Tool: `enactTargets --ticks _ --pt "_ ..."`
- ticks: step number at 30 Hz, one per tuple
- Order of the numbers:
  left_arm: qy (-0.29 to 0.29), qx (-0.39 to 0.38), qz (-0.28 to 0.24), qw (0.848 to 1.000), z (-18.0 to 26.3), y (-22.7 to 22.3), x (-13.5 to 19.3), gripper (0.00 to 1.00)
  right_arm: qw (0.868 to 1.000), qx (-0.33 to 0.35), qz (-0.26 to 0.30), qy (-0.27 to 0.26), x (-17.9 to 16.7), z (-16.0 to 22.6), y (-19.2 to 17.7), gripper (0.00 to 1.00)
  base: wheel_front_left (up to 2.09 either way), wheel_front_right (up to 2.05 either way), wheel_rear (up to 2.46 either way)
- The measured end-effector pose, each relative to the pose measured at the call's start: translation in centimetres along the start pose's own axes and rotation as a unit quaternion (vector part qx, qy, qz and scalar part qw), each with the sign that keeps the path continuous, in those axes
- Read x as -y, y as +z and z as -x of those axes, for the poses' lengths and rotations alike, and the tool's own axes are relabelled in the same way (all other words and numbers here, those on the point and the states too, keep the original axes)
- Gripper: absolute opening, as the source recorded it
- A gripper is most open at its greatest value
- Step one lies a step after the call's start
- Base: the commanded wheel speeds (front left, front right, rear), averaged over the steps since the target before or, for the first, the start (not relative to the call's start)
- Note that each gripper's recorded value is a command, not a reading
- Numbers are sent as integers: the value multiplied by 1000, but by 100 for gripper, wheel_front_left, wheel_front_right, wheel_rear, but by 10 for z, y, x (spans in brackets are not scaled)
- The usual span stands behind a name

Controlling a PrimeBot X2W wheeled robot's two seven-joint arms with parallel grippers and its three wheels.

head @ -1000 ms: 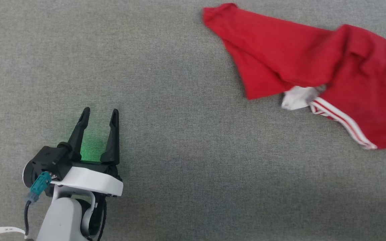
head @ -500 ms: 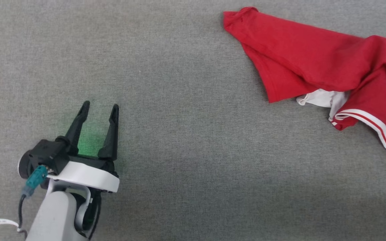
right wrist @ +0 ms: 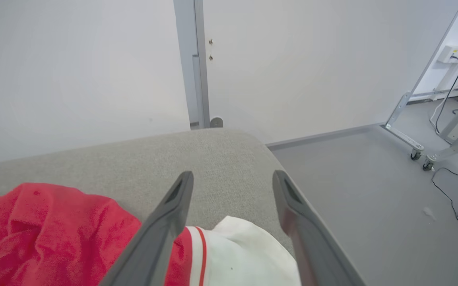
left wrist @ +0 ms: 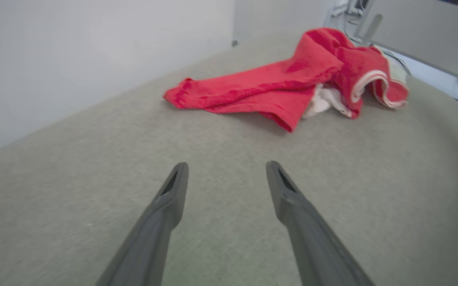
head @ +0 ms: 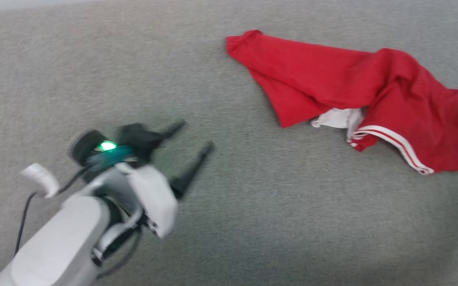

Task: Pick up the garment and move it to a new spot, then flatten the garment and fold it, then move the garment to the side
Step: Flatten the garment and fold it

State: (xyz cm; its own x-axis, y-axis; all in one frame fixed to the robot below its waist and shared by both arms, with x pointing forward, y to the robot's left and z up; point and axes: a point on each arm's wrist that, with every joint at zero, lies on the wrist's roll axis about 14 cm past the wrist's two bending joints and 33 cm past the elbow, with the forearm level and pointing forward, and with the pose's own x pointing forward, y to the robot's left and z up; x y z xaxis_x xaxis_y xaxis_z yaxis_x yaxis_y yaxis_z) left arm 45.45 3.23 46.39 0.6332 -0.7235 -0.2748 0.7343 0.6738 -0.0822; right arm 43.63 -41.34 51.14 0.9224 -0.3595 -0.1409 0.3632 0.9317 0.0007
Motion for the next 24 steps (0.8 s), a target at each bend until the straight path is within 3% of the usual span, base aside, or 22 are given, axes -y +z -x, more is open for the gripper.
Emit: enactTargets --ticks 3,5,9,17,24 --pt "-100 -108 19 989 -9 -17 49 100 1000 21 -10 6 -7 13 4 100 0 0 0" --pt "-156 -183 13 971 -9 -28 73 100 999 30 -17 7 -10 20 7 100 0 0 0" --pt "-206 -262 -2 943 -19 -28 88 100 999 44 -17 1 -7 32 14 100 0 0 0" --pt "-235 -307 -1 922 -73 -25 107 100 998 62 -9 -21 7 49 23 100 0 0 0" --pt "-196 -303 -3 933 -125 -26 86 100 997 68 -3 -29 8 55 25 100 0 0 0"
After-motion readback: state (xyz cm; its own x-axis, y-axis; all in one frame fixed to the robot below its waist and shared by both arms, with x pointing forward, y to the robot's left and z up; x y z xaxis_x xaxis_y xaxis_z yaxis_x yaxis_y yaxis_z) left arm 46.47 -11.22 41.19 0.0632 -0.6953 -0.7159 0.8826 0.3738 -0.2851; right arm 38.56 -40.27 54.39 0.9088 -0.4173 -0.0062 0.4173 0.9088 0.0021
